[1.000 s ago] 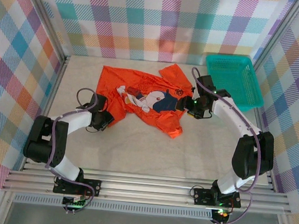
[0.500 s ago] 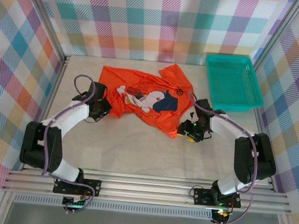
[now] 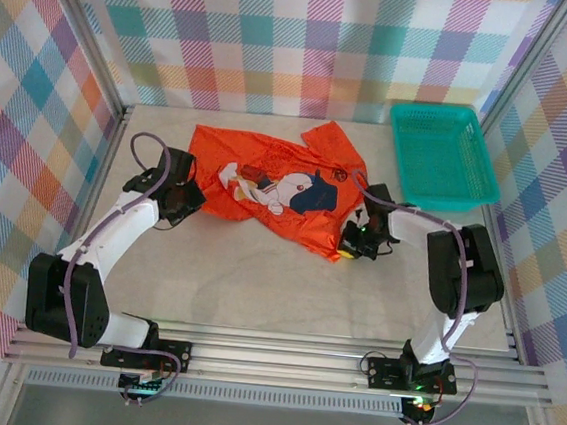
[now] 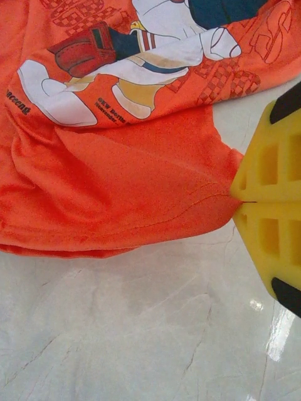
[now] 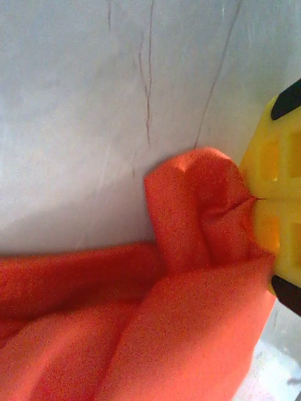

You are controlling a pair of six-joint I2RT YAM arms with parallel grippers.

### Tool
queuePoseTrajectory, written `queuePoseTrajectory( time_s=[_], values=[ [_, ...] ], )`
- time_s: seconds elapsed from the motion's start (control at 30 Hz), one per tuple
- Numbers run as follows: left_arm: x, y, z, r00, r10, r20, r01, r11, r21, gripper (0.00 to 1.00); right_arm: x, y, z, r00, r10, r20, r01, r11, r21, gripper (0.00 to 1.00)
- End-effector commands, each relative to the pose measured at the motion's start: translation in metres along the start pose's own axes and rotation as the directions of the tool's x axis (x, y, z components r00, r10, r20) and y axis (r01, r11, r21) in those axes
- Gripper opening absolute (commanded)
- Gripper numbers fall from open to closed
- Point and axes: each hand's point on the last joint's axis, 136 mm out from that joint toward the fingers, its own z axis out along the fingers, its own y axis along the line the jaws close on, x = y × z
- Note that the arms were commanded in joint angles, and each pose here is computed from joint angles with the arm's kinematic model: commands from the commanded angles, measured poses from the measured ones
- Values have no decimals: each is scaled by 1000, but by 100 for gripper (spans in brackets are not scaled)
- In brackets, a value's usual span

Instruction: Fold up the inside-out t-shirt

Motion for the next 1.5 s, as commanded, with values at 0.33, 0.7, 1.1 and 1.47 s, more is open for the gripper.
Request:
queuePoseTrajectory(
  time_s=[0.33, 0.7, 1.1, 1.47],
  values=[
    [6, -2, 10, 999, 16, -52, -15, 1000, 6, 0, 46, 134, -65, 975, -220, 21, 219, 955, -201, 0],
    [13, 1, 16, 997, 22, -72, -22, 1000, 2, 0, 92, 170, 3, 936, -319, -149, 292, 940, -177, 45],
    [18, 1, 22, 995, 33, -94, -32, 999, 12, 0, 51, 94, -36, 968, -251, 8, 251, 966, -62, 54],
    [21, 4, 20, 995, 37, -96, -36, 999, 15, 0, 15, 63, -24, 991, -66, 117, 76, 994, -82, 66]
  ],
)
